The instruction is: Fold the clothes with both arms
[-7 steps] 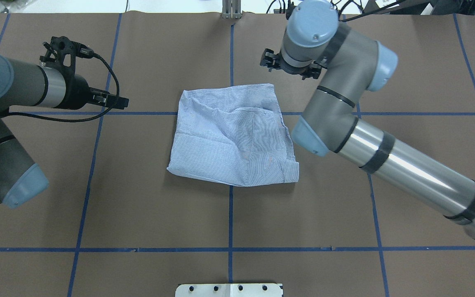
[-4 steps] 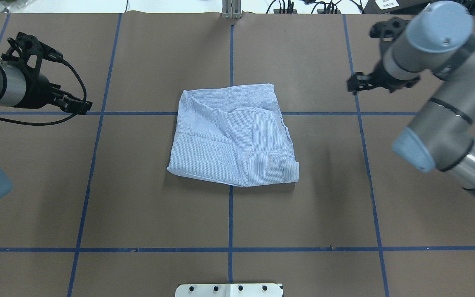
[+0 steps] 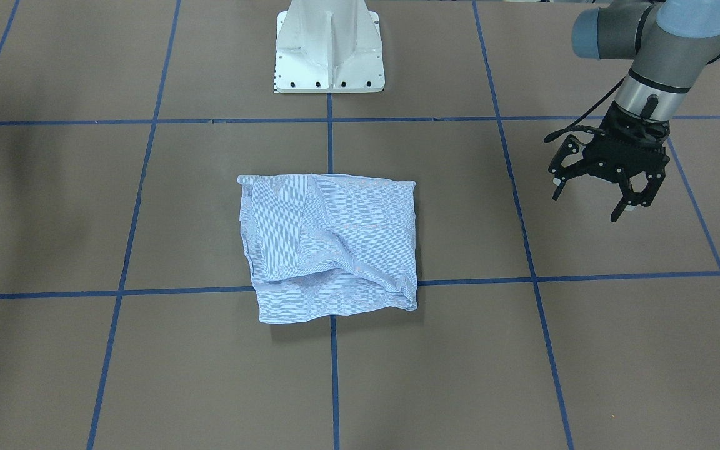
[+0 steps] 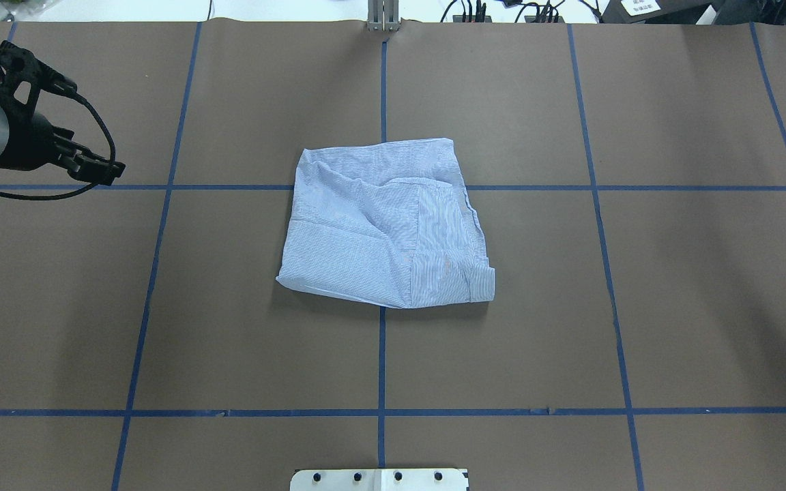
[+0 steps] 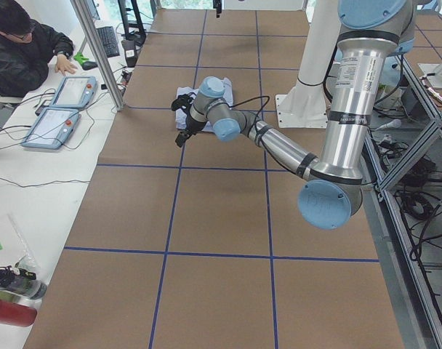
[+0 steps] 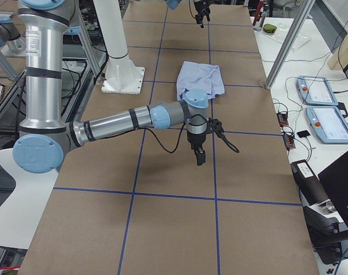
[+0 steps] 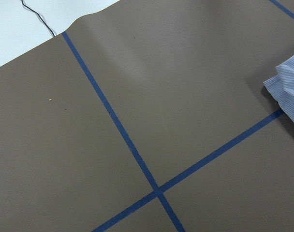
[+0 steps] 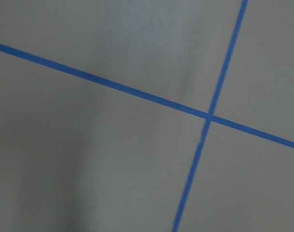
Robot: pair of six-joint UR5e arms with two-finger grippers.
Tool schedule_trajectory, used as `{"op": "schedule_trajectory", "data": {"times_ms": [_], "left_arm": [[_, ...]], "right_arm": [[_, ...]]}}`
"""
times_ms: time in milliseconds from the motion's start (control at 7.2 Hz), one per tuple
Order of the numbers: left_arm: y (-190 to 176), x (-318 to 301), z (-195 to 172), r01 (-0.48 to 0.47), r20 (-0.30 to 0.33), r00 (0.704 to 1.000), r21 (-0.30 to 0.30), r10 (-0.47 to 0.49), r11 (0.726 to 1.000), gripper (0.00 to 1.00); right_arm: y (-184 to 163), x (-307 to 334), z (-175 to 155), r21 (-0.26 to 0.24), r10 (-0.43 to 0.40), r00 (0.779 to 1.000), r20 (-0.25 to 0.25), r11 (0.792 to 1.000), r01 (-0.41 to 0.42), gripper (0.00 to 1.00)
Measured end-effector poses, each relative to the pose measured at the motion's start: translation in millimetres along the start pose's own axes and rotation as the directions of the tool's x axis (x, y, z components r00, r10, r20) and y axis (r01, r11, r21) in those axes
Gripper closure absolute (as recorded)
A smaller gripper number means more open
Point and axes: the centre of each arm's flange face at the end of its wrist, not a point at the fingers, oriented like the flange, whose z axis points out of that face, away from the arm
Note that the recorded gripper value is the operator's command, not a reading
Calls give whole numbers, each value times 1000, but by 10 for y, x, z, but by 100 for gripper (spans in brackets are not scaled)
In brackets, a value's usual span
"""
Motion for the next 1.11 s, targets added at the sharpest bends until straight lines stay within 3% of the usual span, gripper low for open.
{"op": "schedule_trajectory", "data": {"times_ms": [278, 417, 556, 834, 973, 1112], "left_arm": [[246, -441, -72, 78, -8, 997, -59, -78, 995, 0], [421, -824, -72, 150, 45, 988, -97, -146, 984, 0], [537, -1339, -190, 213, 119, 973, -115, -199, 970, 0], [770, -2359, -701, 179, 222, 965, -167, -140, 970, 0], [950, -2658, -837, 188, 226, 965, -227, -136, 956, 0], [1124, -2823, -871, 246, 225, 957, -304, -181, 920, 0]], "right_arm": [[550, 706, 123, -19, 57, 992, 115, 998, -55, 0], [832, 833, 201, -28, 93, 985, 143, 996, -90, 0], [999, 876, 211, -21, 125, 981, 149, 992, -123, 0], [939, 831, 63, 13, 226, 964, 138, 973, -230, 0], [915, 818, 35, 22, 246, 960, 137, 968, -251, 0], [921, 824, 45, 27, 253, 958, 139, 966, -259, 0]]}}
